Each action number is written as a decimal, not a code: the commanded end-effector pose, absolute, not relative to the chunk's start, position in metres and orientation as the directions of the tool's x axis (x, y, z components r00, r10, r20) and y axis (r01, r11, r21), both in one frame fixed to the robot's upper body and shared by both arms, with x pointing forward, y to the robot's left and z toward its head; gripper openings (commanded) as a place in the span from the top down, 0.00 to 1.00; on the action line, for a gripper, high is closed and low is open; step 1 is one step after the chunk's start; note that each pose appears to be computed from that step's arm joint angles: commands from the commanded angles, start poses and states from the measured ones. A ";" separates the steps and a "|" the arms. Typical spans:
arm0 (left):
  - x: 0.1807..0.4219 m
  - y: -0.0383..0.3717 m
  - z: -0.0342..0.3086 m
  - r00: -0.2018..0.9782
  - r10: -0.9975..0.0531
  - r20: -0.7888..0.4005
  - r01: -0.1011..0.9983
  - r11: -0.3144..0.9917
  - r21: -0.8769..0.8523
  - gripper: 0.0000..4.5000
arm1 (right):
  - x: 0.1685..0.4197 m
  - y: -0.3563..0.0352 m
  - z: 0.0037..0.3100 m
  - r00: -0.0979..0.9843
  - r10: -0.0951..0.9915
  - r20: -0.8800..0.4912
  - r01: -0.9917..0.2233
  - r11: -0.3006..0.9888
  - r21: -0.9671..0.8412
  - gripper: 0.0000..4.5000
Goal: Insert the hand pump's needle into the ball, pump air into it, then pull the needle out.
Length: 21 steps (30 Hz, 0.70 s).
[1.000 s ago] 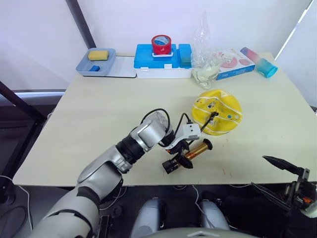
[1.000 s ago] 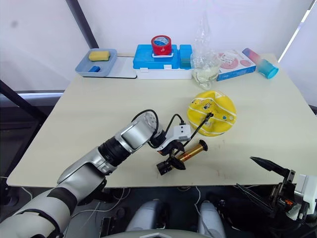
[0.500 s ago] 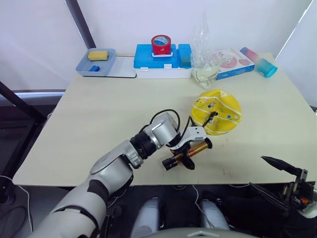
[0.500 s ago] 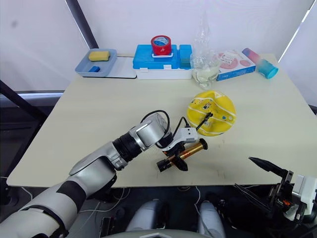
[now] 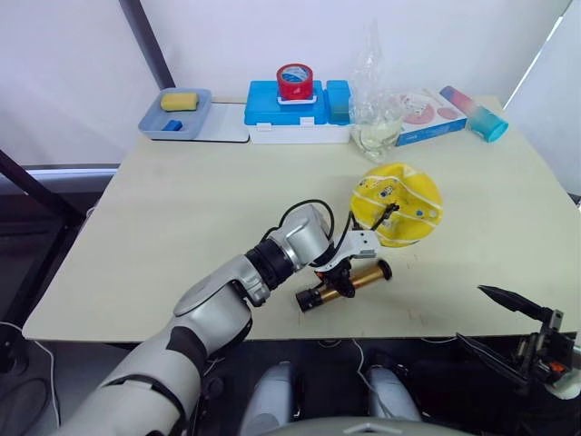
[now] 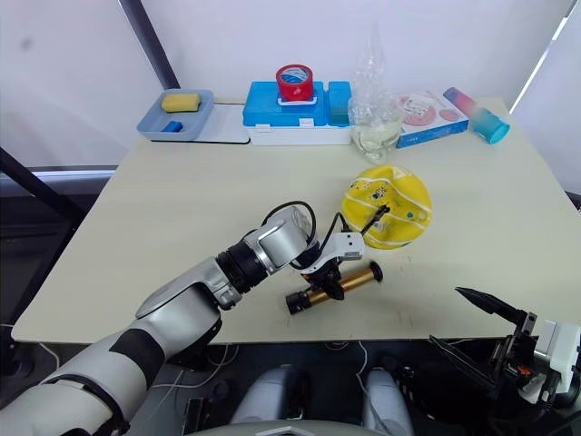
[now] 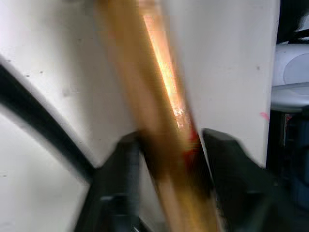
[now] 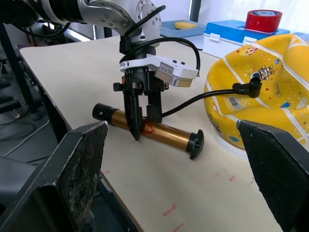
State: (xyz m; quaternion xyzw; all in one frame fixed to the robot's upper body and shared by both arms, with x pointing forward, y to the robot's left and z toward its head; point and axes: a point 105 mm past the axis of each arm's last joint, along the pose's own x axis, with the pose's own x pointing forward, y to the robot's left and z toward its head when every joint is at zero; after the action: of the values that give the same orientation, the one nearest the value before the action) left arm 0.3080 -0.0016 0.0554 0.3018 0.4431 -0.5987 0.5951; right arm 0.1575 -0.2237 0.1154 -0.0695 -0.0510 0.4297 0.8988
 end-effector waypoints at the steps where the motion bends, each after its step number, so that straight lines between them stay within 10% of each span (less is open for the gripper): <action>1: 0.304 -0.004 0.057 -0.115 -0.449 -0.886 0.984 0.071 -0.163 0.76 | 0.157 -0.223 0.120 0.622 0.782 0.047 -0.762 0.618 -0.193 0.00; 21: 0.275 -0.010 0.106 -0.211 -0.790 -0.575 0.972 -0.107 -0.210 0.76 | 0.156 -0.222 0.134 0.617 0.782 0.089 -0.765 0.622 -0.165 0.00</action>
State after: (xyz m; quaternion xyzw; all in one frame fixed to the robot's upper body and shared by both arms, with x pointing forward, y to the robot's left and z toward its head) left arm 0.2762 -0.0034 0.0864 0.1731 0.3318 -0.7026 0.6052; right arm 0.1560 -0.2221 0.1220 -0.0478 -0.0577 0.4303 0.8996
